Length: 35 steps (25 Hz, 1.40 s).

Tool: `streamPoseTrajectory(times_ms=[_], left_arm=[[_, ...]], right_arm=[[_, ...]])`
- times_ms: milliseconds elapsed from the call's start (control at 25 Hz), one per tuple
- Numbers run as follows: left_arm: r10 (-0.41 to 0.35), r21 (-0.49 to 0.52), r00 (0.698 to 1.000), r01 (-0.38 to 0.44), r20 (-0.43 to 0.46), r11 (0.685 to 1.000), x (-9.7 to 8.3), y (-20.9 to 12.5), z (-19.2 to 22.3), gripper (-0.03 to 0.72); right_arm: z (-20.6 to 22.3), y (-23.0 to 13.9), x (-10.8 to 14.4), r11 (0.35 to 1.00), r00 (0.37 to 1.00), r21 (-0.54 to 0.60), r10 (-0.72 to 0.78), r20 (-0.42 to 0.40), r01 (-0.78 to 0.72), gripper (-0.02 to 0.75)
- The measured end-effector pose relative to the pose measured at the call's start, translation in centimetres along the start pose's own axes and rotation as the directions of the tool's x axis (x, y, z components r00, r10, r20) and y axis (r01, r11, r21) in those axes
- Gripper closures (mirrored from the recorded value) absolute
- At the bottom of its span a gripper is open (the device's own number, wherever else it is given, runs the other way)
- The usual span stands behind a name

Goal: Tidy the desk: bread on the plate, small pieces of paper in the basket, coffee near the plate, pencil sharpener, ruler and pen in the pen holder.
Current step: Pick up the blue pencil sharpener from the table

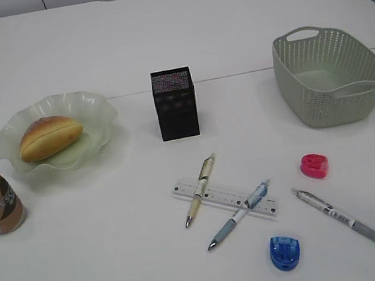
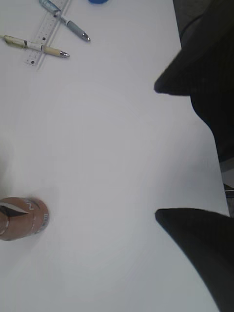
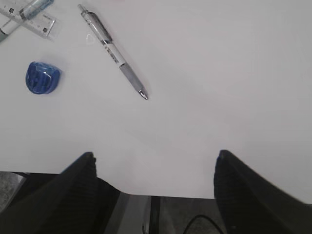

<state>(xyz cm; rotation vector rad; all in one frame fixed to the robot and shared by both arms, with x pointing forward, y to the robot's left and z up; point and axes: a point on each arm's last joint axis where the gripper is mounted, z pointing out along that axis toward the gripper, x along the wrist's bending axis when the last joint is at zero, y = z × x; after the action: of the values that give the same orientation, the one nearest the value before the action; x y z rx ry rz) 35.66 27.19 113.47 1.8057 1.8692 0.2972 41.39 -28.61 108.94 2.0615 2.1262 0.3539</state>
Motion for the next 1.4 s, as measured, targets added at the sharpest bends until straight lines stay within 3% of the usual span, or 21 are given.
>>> streamPoseTrajectory(times_ms=[240, 520, 720, 840, 1080, 1280, 1400], left_arm=[[-0.007, 0.004, 1.000, 0.007, 0.021, 1.000, -0.2, 0.0, 0.0, 0.174], [-0.009, 0.005, 1.000, 0.009, 0.024, 1.000, -0.2, 0.0, 0.0, 0.181], [-0.009, 0.005, 1.000, 0.009, 0.025, 1.000, -0.2, 0.0, 0.0, 0.183], [-0.009, 0.005, 1.000, 0.009, 0.025, 1.000, -0.2, 0.0, 0.0, 0.185], [-0.009, 0.005, 1.000, 0.009, 0.025, 1.000, -0.2, 0.0, 0.0, 0.189], [-0.009, 0.005, 1.000, 0.009, 0.025, 1.000, -0.2, 0.0, 0.0, 0.189], [-0.009, 0.005, 1.000, 0.009, 0.025, 1.000, -0.2, 0.0, 0.0, 0.190]], right_arm=[[1.2, 1.8, 1.1, 0.998, 0.997, 0.055, 0.029, -0.066, -0.025, 0.158], [2.7, 2.8, 1.8, 0.964, 0.964, 0.134, 0.244, -0.110, -0.229, 0.158], [2.8, 3.6, 3.6, 0.954, 0.932, 0.090, 0.298, -0.209, -0.285, 0.158], [3.9, 3.6, 5.6, 0.963, 0.948, 0.112, 0.262, -0.183, -0.245, 0.158], [9.0, 3.1, 10.7, 0.956, 0.986, 0.267, 0.146, -0.078, -0.120, 0.158], [11.5, 2.9, 12.0, 0.921, 0.982, 0.364, 0.174, -0.067, -0.139, 0.158], [12.2, 3.2, 12.2, 0.924, 0.980, 0.352, 0.184, -0.072, -0.148, 0.158]])
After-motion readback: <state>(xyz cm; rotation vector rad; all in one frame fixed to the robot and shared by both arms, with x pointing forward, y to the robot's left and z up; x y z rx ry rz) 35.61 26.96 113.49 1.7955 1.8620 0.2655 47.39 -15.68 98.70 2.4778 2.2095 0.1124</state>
